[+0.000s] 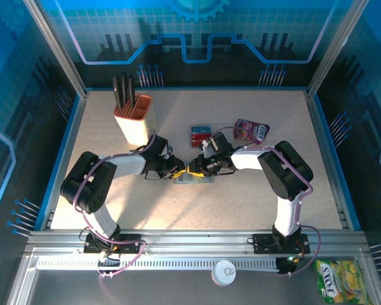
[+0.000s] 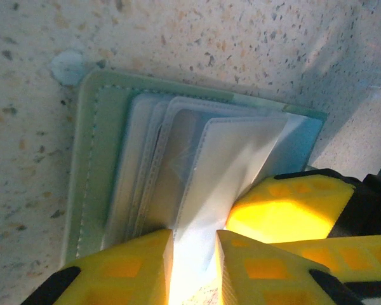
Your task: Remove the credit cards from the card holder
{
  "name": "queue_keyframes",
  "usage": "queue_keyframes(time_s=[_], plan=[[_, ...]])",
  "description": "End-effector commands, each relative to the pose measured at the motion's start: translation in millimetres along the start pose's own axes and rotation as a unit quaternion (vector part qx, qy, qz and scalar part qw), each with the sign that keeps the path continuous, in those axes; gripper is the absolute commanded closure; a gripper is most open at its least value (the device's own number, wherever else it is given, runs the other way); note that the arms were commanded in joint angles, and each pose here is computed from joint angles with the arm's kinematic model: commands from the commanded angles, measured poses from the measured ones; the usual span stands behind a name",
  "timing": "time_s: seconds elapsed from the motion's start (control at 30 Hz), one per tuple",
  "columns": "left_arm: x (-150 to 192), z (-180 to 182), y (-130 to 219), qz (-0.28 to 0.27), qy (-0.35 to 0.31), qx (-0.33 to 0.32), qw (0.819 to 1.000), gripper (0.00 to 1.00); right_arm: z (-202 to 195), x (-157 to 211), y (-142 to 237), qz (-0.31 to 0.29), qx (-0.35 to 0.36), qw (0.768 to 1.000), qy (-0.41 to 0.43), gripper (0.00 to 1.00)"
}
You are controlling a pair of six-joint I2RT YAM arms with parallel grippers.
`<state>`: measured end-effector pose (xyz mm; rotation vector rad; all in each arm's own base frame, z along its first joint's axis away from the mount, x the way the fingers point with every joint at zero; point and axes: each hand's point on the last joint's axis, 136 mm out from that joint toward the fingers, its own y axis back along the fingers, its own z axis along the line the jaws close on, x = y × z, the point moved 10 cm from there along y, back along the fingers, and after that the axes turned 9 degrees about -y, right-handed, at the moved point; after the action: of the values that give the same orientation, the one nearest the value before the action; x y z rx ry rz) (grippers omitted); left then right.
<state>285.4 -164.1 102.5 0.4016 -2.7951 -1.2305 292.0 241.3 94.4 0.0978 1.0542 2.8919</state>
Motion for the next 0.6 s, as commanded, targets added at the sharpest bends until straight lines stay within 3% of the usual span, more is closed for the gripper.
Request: queue_keyframes(time_s=[0.0,0.33,0.57], plan=[[-2.8,-3.0,-6.0,0.009,0.005,0.015,1.000,0.77,-20.8,6.0,-2.1,0.012,0.026,0.999,-0.033,0.66],[-4.7,-6.7,-5.5,0.006,0.006,0.026,1.000,0.84,-17.5,5.6,-1.3,0.010,0.017,0.999,-0.030,0.66],[-3.4,-6.2,1.7,-0.004,-0.002,0.000,1.000,0.74,-22.9,6.9,0.2,0.002,0.048,0.998,-0.043,0.68]])
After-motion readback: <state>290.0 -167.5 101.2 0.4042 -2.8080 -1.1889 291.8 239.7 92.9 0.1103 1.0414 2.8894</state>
